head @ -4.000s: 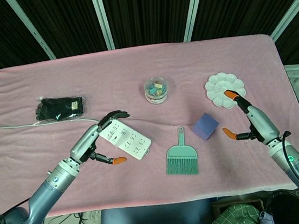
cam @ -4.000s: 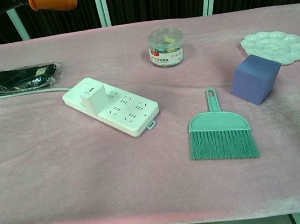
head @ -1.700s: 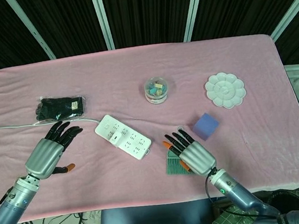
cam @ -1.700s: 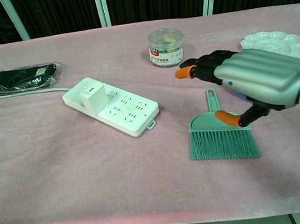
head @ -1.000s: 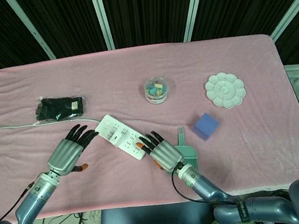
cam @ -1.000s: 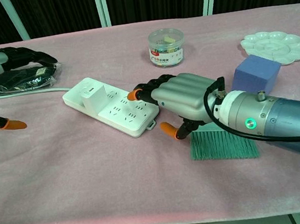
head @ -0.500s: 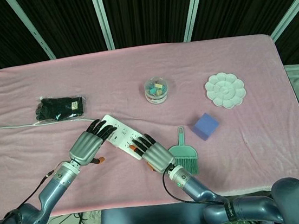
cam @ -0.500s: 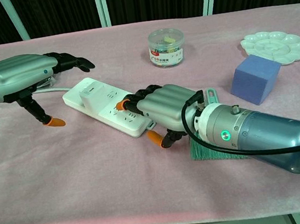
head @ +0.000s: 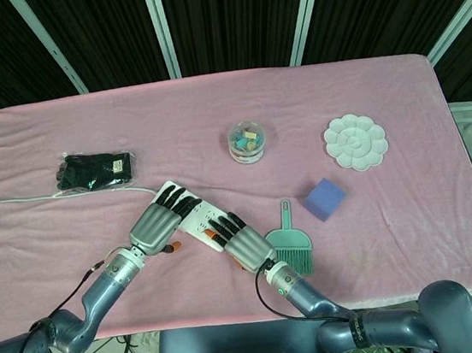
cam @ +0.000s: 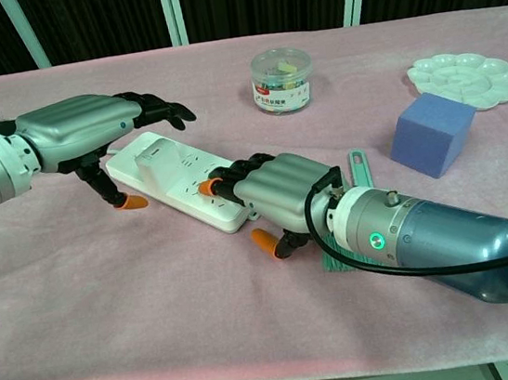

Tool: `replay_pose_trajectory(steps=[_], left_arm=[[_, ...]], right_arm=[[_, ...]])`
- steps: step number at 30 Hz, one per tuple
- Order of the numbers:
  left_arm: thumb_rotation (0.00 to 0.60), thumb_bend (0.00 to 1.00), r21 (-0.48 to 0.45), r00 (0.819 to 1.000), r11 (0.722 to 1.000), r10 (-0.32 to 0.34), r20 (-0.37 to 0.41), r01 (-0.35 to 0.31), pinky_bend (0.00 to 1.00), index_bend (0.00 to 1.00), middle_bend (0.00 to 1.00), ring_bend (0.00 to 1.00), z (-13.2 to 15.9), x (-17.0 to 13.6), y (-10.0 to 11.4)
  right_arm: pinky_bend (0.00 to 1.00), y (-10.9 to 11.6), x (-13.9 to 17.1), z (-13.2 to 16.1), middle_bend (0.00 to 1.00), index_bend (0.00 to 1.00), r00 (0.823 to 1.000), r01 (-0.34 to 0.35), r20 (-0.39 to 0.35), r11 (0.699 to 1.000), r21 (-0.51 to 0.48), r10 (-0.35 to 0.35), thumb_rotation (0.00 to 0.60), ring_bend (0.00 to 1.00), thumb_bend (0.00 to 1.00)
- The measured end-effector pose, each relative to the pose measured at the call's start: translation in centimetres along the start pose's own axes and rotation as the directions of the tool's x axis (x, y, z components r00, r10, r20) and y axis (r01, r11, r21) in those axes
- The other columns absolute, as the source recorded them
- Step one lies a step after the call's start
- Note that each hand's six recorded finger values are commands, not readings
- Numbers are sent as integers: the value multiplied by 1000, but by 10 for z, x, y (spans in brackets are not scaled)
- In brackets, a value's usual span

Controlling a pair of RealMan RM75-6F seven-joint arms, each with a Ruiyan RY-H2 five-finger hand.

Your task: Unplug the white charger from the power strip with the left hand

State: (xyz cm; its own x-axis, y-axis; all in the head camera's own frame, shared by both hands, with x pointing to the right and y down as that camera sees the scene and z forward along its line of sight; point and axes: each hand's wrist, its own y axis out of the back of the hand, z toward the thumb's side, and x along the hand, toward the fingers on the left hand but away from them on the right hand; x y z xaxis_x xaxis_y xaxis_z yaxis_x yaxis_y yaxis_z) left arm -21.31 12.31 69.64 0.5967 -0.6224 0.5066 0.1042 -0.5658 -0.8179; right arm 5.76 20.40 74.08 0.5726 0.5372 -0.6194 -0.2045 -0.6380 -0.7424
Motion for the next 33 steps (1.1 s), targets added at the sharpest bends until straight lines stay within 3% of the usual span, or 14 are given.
replay_pose_trajectory(steps=[6, 18, 33], left_arm=[[600, 254, 30, 1000, 999, -17, 6, 17, 0, 180, 218, 0, 4, 12, -1], [600, 254, 105, 998, 992, -67, -5, 67, 0, 213, 233, 0, -5, 14, -15], [600, 254, 92, 1000, 996, -11, 0, 11, 0, 299, 311, 0, -6, 20, -12]], right_arm=[[54, -1, 1, -1, 49, 54, 1000, -1, 2, 1000, 1, 1, 600, 60, 541], [54, -1, 3, -3, 49, 54, 1000, -1, 6, 1000, 6, 1, 600, 60, 540], [54, -3, 3, -4, 49, 54, 1000, -5, 12, 1000, 8, 5, 600, 60, 541]])
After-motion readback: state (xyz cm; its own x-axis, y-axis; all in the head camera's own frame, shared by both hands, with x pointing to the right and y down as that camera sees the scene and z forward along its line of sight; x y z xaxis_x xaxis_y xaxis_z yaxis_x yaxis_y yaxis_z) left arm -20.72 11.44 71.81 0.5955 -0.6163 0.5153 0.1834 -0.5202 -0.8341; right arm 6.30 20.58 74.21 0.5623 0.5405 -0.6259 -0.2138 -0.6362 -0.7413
